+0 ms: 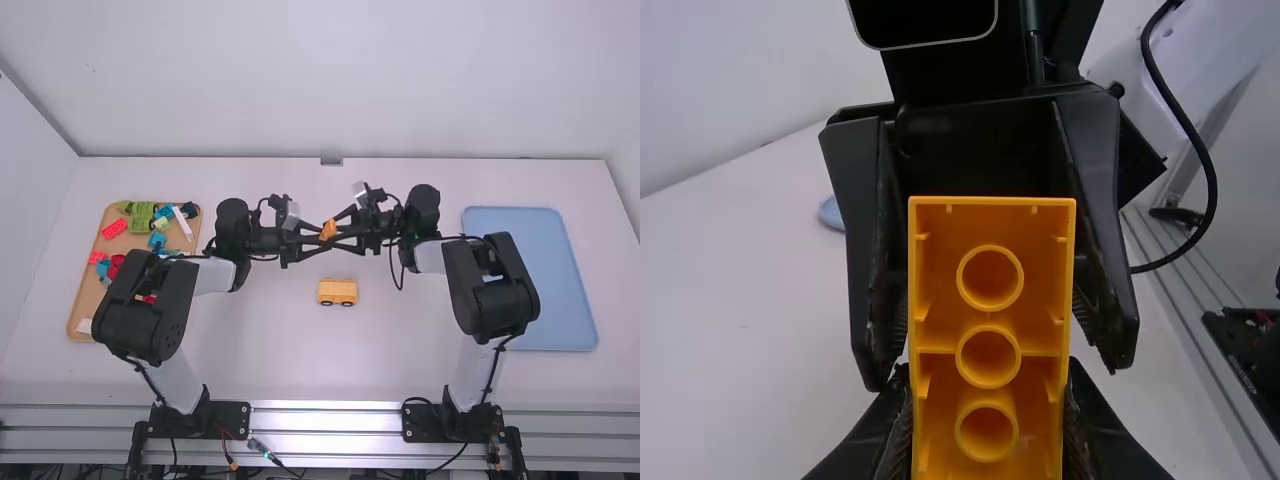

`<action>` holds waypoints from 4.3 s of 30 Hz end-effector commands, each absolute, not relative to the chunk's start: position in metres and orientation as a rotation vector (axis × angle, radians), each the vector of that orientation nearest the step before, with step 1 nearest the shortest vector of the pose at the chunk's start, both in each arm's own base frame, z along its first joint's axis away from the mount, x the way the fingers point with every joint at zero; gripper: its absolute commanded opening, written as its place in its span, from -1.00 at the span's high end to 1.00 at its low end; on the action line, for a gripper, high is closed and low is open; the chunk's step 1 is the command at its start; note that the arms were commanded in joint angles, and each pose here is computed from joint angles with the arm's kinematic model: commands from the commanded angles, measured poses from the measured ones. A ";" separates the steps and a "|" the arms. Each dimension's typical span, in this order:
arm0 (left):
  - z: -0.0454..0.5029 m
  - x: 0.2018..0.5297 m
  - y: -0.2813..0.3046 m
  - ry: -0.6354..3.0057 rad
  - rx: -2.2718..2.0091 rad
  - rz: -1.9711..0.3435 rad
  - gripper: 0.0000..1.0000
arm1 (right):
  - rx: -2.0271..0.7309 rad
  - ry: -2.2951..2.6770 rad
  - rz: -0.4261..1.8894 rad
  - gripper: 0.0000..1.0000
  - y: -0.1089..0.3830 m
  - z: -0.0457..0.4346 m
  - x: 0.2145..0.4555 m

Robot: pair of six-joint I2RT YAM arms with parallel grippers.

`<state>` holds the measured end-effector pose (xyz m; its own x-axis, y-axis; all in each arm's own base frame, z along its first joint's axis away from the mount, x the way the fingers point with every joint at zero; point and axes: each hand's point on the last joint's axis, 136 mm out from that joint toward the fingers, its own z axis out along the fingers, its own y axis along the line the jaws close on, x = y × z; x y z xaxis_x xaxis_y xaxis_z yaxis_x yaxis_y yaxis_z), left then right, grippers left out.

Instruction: Assemble lego blocks to make yellow taxi

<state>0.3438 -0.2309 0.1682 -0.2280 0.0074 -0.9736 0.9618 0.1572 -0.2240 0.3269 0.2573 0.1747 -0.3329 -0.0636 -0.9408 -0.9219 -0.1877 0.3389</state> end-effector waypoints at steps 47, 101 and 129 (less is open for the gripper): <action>0.106 0.394 -0.200 1.841 0.765 -0.953 -0.98 | -0.821 2.069 0.677 1.00 0.188 0.112 0.414; 0.112 0.449 -0.118 2.198 0.805 -0.498 -0.98 | -2.069 2.654 -0.166 -0.98 0.118 -0.014 0.295; 0.073 0.323 -0.201 1.426 1.488 -0.916 -0.97 | -1.429 1.890 0.702 -0.98 0.144 0.026 0.282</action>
<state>0.3487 -0.1867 0.0820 0.0810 0.4602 -0.8841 0.9856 0.0949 0.1397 0.2962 0.1339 0.0208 -0.2055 -0.7153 -0.6680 -0.9558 0.2934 -0.0202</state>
